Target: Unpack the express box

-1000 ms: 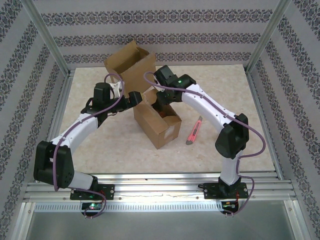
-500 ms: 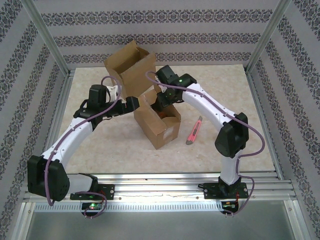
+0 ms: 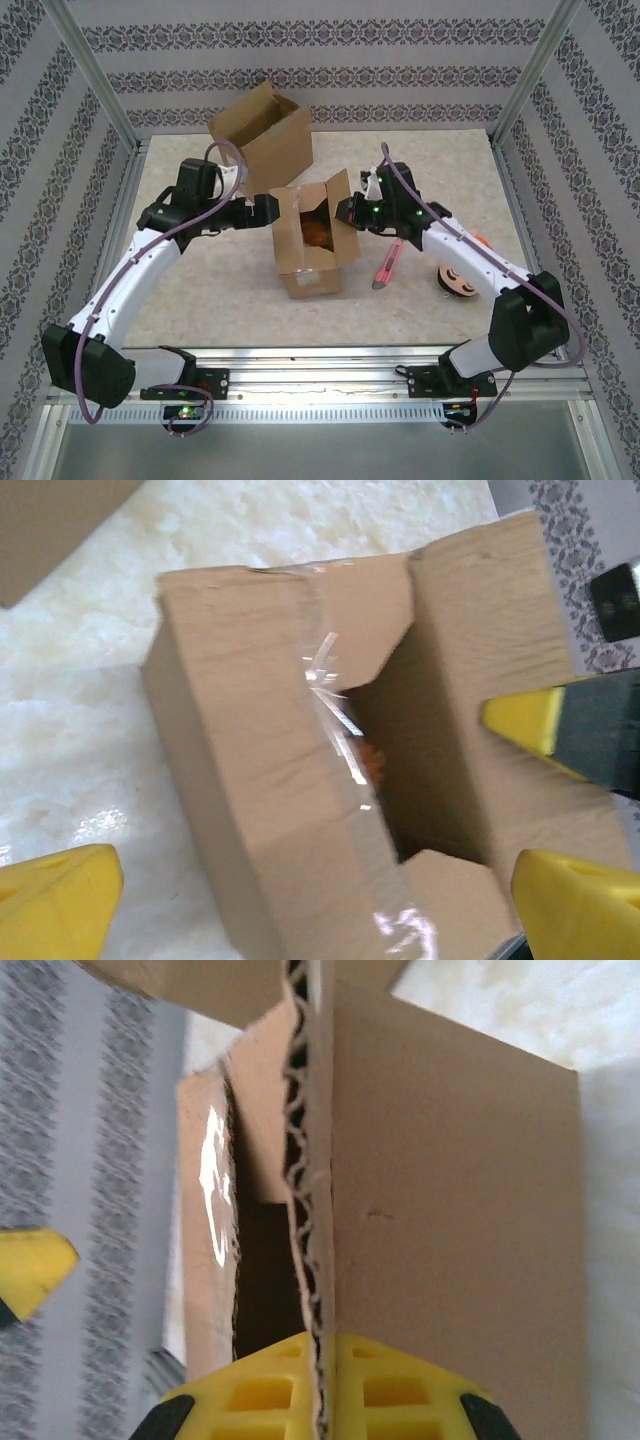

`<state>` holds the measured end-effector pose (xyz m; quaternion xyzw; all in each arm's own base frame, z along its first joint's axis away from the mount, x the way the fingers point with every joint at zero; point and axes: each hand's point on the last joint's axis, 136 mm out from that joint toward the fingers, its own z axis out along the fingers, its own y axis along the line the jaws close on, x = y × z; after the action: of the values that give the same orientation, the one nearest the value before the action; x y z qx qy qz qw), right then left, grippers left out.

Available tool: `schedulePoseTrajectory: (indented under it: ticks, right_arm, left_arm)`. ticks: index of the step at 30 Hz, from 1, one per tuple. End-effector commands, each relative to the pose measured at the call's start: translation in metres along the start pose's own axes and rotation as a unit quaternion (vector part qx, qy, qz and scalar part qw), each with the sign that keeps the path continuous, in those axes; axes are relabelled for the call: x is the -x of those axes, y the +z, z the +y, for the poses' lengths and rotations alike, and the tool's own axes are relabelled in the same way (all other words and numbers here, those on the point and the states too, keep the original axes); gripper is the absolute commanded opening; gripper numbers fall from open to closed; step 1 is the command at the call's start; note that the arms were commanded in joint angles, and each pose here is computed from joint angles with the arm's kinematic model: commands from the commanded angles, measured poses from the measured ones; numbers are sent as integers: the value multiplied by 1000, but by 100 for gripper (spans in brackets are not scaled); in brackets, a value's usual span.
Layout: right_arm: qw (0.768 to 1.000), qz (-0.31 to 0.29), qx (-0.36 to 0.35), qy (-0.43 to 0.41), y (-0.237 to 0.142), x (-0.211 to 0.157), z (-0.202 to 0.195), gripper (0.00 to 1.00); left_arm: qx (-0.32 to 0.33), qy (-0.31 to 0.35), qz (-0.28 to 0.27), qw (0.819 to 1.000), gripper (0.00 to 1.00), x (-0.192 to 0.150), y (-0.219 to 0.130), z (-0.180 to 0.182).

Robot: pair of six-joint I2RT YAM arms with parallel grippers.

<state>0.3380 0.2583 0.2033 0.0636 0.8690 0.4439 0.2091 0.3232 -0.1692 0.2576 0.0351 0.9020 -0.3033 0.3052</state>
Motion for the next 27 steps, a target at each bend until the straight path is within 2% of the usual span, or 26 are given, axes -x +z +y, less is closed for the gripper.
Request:
schedulePoseTrajectory:
  ticks: [1,6,12,18,23,27]
  right_arm:
    - [986,-69,146,37,-12,19,54,0]
    - [979,-112,161,51,-14,10,54,0]
    - [975,-151,158,51,-23,2,53,0]
    - [973,-162,154,49,-27,-3,49,0]
    - [974,-161,153,55,-23,-7,41,0]
    - [974,-159,151,60,-19,-10,35,0]
  left_arm:
    - [78,51,42,995,100,-13,2,6]
    - [179,89,53,978,100,-13,12,7]
    - [319,124,52,938,100,-11,15,20]
    - [377,160,58,910,100,-17,26,16]
    - [434,193,64,878,100,-21,33,18]
    - [447,212,72,866,100,-27,43,17]
